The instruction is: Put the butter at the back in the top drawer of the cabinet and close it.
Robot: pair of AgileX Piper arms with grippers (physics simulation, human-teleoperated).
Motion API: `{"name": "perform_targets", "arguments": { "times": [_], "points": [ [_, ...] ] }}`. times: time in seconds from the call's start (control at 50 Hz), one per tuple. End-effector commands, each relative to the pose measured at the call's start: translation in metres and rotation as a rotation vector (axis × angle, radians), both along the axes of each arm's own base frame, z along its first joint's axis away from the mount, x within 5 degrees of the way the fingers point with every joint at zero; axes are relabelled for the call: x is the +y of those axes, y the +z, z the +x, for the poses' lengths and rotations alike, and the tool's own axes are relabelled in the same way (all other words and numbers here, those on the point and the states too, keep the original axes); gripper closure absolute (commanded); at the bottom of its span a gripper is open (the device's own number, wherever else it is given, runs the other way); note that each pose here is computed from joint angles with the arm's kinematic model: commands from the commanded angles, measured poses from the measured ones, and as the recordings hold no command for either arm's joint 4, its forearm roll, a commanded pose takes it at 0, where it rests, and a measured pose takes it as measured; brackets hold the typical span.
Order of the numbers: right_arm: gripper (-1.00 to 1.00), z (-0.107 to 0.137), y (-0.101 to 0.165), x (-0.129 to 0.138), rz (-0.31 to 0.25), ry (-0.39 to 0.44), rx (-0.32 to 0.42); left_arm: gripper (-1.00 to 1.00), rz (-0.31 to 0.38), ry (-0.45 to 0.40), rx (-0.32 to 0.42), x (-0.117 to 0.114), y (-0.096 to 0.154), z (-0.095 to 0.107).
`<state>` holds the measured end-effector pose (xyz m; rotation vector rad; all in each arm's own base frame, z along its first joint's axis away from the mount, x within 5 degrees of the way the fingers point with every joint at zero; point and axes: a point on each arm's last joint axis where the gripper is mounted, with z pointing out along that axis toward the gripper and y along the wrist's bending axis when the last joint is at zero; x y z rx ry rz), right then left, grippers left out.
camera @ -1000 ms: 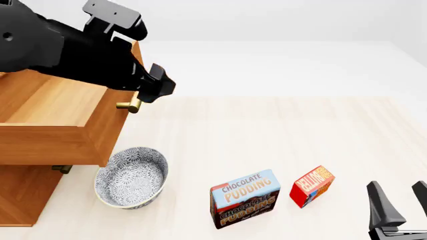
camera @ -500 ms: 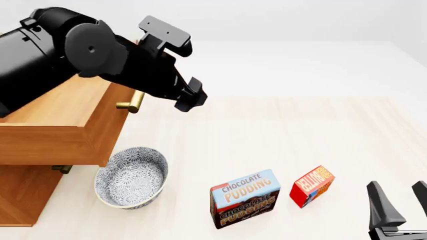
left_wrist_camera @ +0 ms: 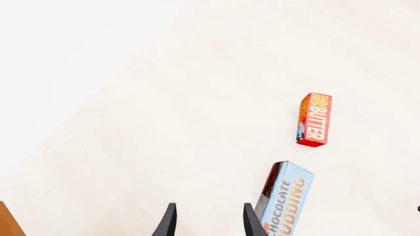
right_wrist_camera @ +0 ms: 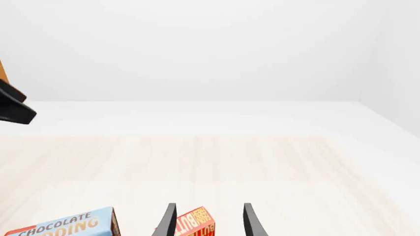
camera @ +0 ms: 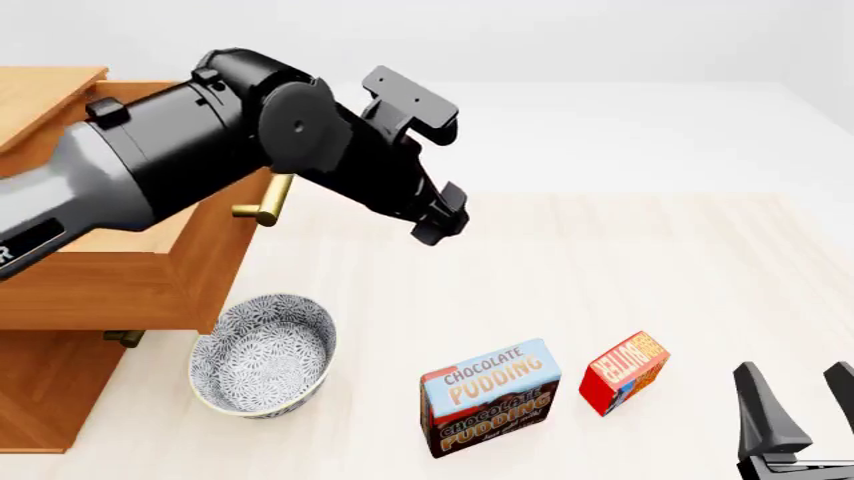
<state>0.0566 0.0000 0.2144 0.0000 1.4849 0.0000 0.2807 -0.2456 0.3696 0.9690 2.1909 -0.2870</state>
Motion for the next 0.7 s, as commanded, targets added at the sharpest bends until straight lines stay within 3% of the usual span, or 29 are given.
{"name": "perform_targets", "arguments": {
  "times": [0.02,0.24,0.7],
  "points": [
    [-1.00,0.000,0.000,0.000,0.000,0.000,0.000,-1.00,0.012,-0.030,0.017,-0.020,-0.012,0.003],
    [-1.00,0.000,0.000,0.000,0.000,0.000,0.000,-1.00,0.027,-0.057,0.025,-0.033,-0.021,0.005],
    [-1.00,0.000,0.000,0.000,0.000,0.000,0.000,-1.00,0.046,-0.131,0.063,-0.085,-0.041,0.001]
  ]
}}
